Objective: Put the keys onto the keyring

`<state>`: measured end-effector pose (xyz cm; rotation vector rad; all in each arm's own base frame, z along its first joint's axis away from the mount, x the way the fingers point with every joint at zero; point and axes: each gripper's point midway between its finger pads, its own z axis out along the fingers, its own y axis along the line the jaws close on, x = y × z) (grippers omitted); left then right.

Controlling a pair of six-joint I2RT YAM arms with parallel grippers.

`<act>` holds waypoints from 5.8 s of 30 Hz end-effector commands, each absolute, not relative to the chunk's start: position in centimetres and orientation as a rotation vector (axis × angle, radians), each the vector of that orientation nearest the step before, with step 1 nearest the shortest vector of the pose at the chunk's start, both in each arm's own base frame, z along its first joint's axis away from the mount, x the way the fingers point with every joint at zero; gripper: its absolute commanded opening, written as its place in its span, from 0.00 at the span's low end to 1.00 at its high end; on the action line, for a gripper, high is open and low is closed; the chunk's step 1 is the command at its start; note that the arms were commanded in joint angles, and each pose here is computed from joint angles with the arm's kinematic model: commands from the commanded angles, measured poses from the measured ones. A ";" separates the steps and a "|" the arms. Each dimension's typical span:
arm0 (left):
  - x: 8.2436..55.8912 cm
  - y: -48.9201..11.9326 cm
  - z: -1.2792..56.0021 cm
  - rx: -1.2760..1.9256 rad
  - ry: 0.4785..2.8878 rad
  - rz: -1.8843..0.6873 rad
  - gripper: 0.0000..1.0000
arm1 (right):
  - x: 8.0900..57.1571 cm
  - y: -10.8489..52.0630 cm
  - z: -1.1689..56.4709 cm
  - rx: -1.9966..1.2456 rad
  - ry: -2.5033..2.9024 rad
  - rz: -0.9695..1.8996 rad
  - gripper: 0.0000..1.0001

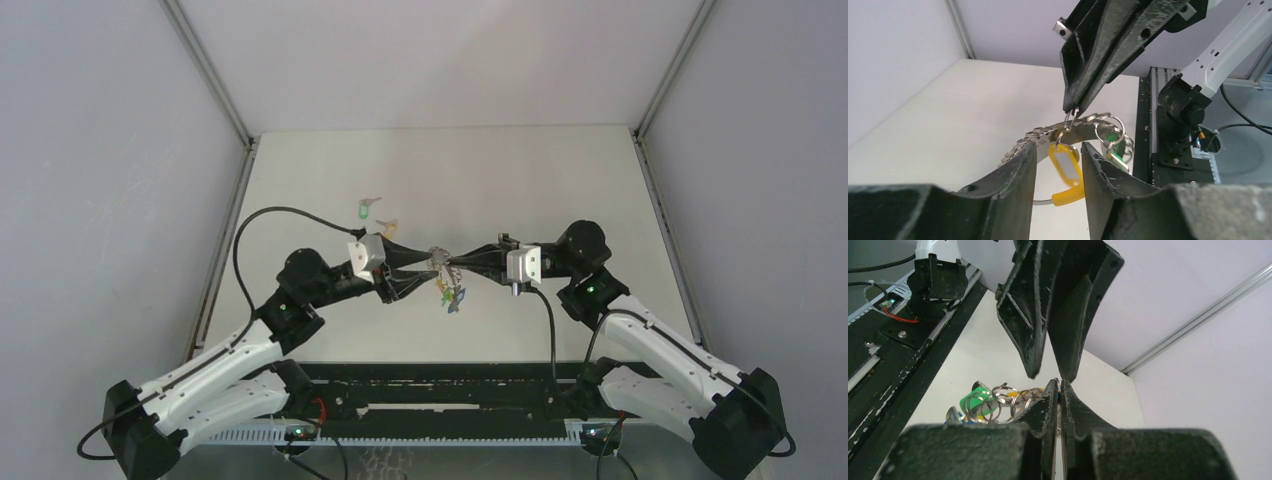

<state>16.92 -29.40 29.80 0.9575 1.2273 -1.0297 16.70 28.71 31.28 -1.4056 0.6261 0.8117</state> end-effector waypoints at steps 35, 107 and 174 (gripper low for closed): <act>16.1 -29.3 32.6 1.078 0.997 -0.892 0.35 | 17.3 29.5 30.6 -1.410 0.661 0.881 0.00; 22.8 -26.0 22.9 0.352 1.864 -0.823 0.00 | 20.0 30.6 27.7 -1.173 1.154 0.847 0.35; 19.5 -25.3 22.8 0.598 2.108 -0.744 0.00 | 19.5 33.2 22.1 -1.547 1.116 1.039 0.42</act>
